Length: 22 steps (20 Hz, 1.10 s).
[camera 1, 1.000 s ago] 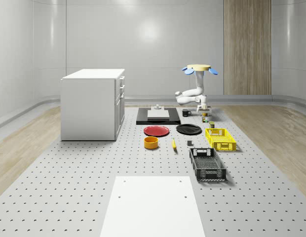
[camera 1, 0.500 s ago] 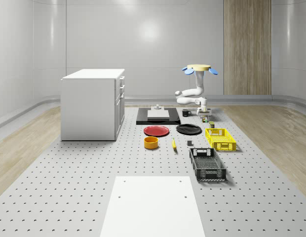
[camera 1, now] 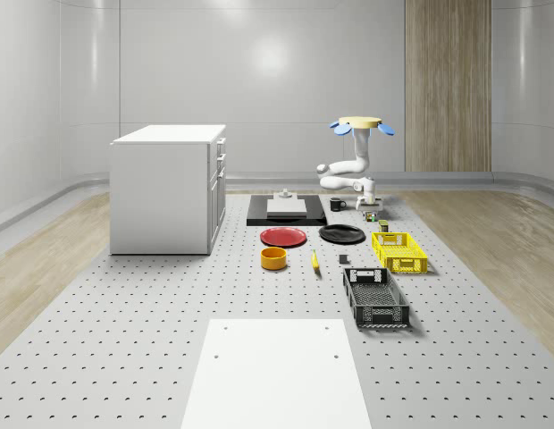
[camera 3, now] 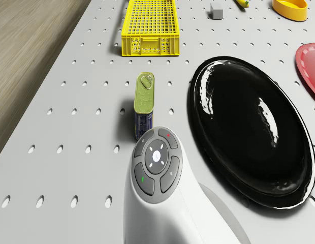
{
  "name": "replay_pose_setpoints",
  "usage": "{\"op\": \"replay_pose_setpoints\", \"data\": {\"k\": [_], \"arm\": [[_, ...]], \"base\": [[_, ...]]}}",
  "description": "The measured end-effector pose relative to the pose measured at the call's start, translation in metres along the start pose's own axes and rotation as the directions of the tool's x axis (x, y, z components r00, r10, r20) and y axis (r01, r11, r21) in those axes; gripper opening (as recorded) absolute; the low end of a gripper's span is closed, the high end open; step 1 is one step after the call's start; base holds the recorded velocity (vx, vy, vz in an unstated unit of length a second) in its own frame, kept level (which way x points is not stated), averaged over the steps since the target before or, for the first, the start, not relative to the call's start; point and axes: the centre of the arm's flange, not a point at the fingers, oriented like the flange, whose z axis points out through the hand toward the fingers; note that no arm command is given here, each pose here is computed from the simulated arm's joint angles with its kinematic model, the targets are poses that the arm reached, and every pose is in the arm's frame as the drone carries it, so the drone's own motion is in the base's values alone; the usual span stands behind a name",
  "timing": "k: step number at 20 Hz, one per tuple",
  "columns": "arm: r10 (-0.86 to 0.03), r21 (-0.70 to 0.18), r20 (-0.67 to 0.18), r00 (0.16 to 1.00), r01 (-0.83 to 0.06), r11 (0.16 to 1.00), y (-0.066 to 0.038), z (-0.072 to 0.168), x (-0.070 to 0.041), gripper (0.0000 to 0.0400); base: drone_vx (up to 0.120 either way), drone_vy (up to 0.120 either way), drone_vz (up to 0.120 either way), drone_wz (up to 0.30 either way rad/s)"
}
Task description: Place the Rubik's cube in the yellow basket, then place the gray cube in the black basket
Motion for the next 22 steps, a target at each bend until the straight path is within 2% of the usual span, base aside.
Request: {"op": "replay_pose_setpoints", "data": {"k": [6,12,22], "arm": [[0.000,0.000,0.000,1.000,0.000,1.000,-0.0032,0.0010,0.0032,0.0400],[0.000,0.000,0.000,1.000,0.000,1.000,-0.0050,0.0013,0.0050,0.0345],[0.000,0.000,0.000,1.000,0.000,1.000,-0.0056,0.0014,0.0056,0.0327]], "base": [[0.000,0.000,0.000,0.000],[0.000,0.000,0.000,0.000],[0.000,0.000,0.000,0.000]]}}
